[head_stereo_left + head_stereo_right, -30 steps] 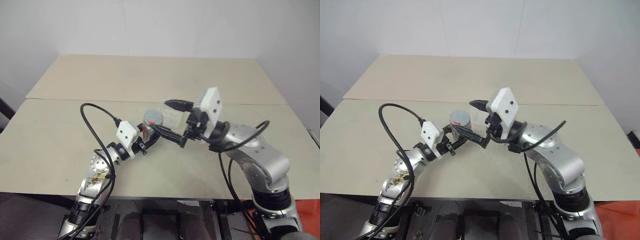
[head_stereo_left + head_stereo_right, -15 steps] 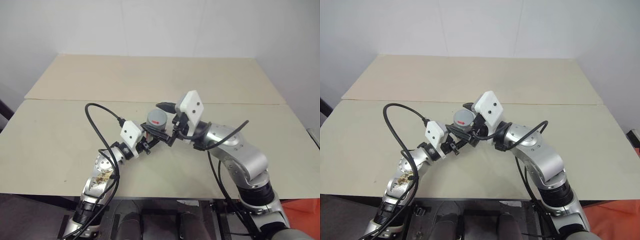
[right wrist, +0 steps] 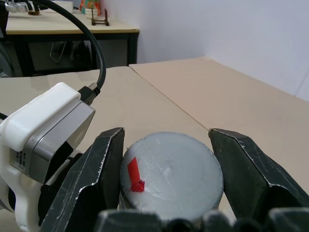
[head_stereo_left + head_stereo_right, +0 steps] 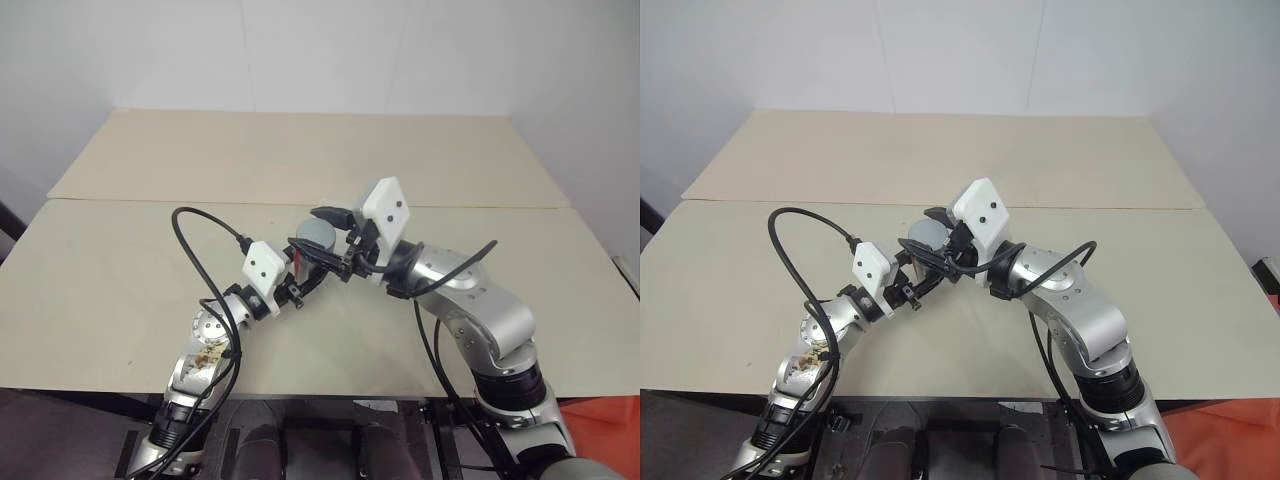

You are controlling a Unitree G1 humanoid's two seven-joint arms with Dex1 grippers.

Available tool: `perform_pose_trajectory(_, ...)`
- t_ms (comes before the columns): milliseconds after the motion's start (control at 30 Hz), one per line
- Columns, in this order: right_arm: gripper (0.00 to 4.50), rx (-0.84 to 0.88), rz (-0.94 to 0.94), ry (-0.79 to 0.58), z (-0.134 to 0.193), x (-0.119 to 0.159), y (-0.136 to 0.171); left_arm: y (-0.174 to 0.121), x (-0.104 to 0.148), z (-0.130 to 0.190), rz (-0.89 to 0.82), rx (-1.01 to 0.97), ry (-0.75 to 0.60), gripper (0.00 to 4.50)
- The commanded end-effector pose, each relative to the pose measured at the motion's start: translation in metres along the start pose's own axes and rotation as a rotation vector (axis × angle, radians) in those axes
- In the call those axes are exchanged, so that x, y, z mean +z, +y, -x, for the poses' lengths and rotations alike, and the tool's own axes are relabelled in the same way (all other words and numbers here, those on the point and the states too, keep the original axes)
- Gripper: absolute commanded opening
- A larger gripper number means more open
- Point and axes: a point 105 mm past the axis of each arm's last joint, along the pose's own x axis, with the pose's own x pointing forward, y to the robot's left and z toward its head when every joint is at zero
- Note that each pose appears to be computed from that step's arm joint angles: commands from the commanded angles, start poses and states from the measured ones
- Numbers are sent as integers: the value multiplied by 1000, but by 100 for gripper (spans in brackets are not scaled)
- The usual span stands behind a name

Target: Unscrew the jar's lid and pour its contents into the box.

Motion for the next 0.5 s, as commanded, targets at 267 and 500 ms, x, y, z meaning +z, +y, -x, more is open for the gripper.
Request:
perform_pose_trajectory(267, 275, 341, 22, -57, 8, 13, 9, -20, 21, 7, 24, -158, -92, 217)
perform_pose_trajectory(500, 275, 759, 71, -14, 17, 9, 13, -24, 23, 9, 19, -221, -93, 217)
